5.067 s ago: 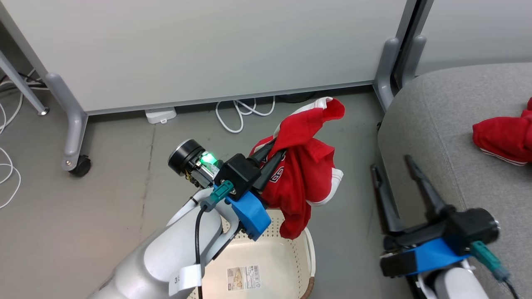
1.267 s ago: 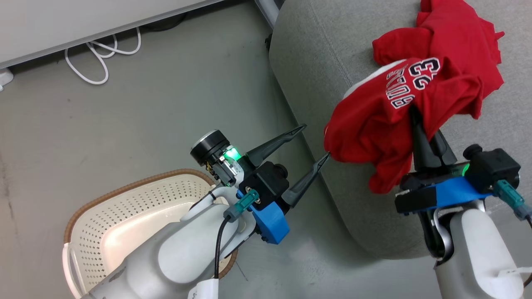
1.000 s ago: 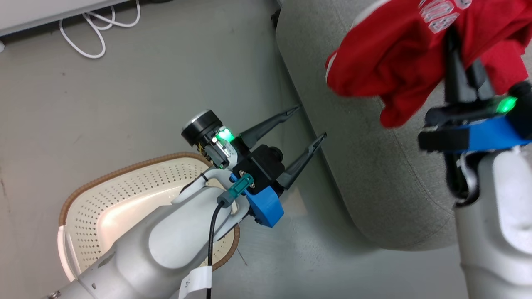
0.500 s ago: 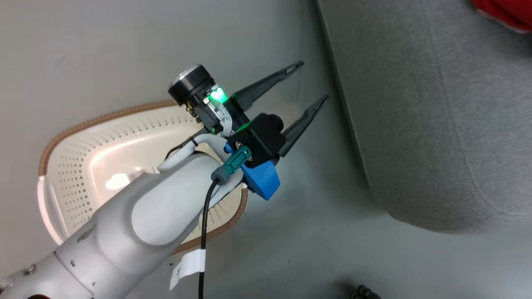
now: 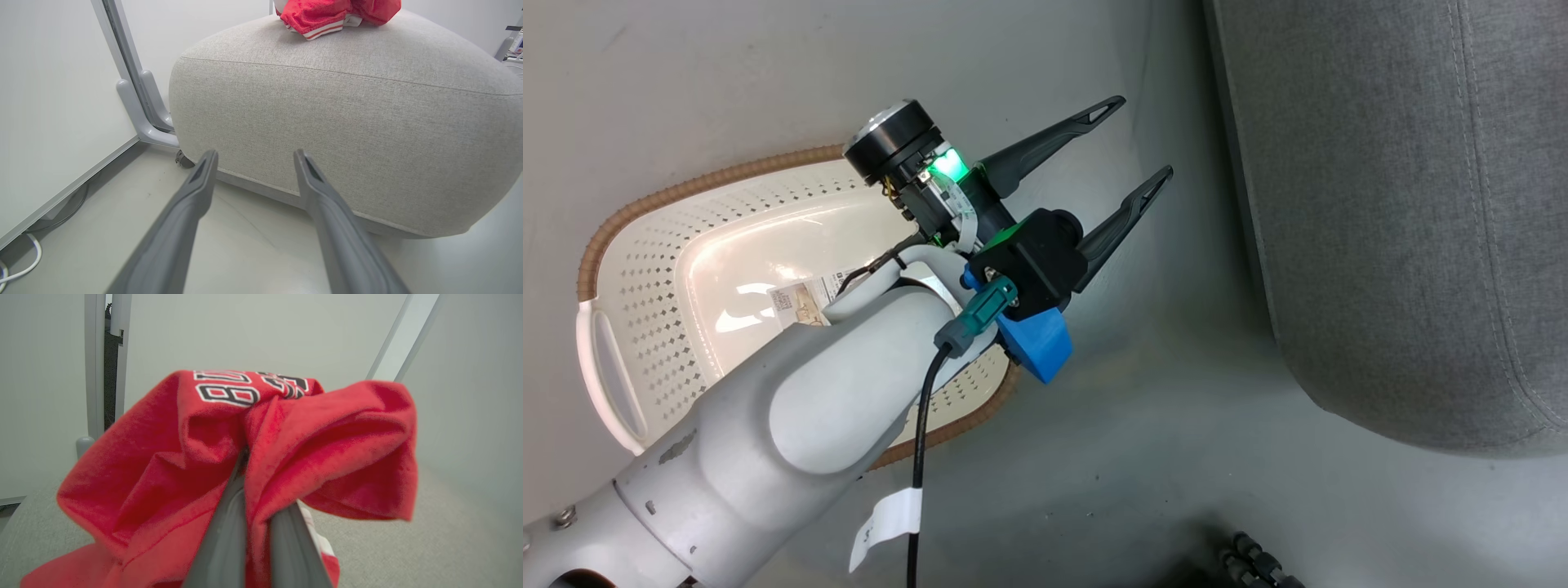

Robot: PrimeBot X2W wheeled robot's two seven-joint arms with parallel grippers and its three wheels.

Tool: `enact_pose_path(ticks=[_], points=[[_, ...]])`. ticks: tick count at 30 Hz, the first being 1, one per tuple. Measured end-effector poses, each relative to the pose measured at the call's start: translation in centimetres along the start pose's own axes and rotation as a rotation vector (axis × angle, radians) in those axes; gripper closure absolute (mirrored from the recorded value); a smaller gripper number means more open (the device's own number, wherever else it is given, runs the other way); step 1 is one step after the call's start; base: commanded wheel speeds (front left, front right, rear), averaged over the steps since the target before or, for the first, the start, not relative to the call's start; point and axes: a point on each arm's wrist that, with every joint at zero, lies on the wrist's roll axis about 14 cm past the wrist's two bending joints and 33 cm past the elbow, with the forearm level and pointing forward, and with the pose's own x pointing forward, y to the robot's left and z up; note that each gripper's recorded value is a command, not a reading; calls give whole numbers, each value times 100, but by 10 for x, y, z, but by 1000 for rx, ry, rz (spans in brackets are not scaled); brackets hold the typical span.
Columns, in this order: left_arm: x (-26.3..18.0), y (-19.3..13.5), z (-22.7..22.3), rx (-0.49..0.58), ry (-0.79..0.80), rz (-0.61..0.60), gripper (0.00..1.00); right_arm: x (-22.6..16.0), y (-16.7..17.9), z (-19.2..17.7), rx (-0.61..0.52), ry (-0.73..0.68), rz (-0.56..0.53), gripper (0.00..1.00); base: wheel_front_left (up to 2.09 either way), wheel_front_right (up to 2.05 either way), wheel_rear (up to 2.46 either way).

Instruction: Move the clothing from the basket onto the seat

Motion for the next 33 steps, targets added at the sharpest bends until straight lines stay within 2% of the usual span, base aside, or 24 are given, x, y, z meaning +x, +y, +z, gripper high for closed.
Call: enact_pose_path(ticks=[4,8,9,10,17,20,23,33], points=[[-2,2,-1,0,3,5,0,-12,5,-36,15,104,-1,100,0,0,0],[-4,4,-1,4,5,12,0,-19,9,-54,31,159,-5,100,0,0,0],[-4,5,0,7,4,14,0,-20,10,-53,39,158,-8,65,0,0,0],[-4,5,2,10,2,16,0,-20,9,-51,45,153,-10,0,0,0,0],[-5,3,22,28,-25,33,0,-36,-6,-35,52,122,-28,0,0,0,0],[-9,-4,39,33,-40,52,0,-60,-21,-29,52,127,-38,0,0,0,0],[-15,-2,53,38,-49,92,0,-72,-28,-6,56,74,-36,0,0,0,0],[-47,11,107,68,-106,263,0,-106,3,59,119,-69,107,0,0,0,0]])
